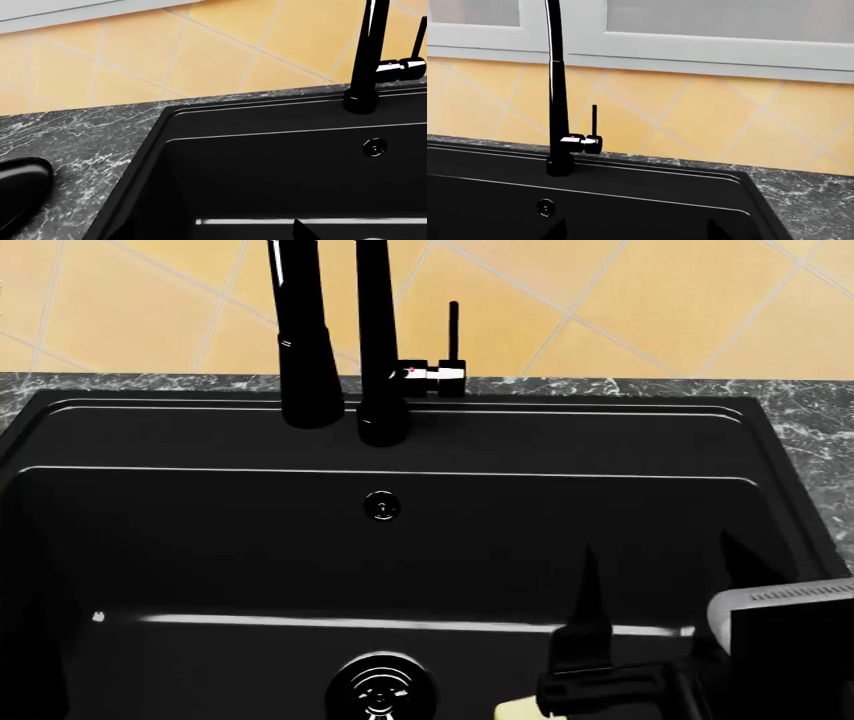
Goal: Pick the pan and sponge and place them into the sink. Then turn on the water.
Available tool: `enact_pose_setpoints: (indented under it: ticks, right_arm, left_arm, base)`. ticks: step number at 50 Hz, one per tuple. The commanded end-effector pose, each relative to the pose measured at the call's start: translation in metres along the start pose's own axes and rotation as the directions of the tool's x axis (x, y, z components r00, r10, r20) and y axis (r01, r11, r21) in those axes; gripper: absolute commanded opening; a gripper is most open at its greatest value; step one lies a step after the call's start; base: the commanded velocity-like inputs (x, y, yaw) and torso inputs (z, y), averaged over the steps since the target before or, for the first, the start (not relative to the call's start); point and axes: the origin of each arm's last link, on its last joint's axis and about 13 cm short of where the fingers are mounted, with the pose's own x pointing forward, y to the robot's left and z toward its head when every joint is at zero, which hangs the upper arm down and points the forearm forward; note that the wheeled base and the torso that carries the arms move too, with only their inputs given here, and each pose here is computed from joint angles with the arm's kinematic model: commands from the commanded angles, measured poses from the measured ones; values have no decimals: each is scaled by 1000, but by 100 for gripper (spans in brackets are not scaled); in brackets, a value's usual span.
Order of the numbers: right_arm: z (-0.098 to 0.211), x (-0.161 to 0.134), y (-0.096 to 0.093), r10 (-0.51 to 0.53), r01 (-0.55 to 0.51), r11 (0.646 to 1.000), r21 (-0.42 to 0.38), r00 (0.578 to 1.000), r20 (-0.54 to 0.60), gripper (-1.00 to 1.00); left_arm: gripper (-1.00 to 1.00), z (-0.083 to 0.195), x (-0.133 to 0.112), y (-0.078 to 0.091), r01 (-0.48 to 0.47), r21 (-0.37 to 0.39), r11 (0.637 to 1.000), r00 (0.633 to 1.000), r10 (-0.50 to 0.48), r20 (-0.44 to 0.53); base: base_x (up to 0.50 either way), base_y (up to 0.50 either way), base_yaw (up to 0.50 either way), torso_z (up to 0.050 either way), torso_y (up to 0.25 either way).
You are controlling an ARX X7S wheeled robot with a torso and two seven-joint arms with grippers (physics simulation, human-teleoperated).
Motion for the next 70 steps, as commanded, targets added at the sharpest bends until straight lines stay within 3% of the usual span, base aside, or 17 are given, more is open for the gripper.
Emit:
enact_pose_setpoints:
  ticks: [1, 21, 59, 70]
  right_arm:
    - [-1, -3, -1, 0, 0, 1000, 7, 1000, 19, 100]
    - [-4, -2, -2, -31, 31, 999, 9, 1000, 1, 100]
    - [-6, -6, -3, -71, 71, 997, 23, 997, -7, 100]
    - [-6, -5, -4, -77, 77, 997, 31, 997, -8, 100]
  left_arm:
    - [100, 4, 5, -6, 22, -31, 999, 1000, -22, 13]
    - [100, 2, 2, -1, 19, -31, 999, 1000, -19, 13]
    - [100, 3, 6, -7, 31, -25, 999, 999, -30, 16]
    - [100, 3, 5, -6, 49, -11, 999, 999, -48, 11]
  base:
    - [0, 273, 0, 0, 0]
    - [-28, 421, 0, 0, 0]
    - [-1, 500, 0, 0, 0]
    - [0, 54, 0, 0, 0]
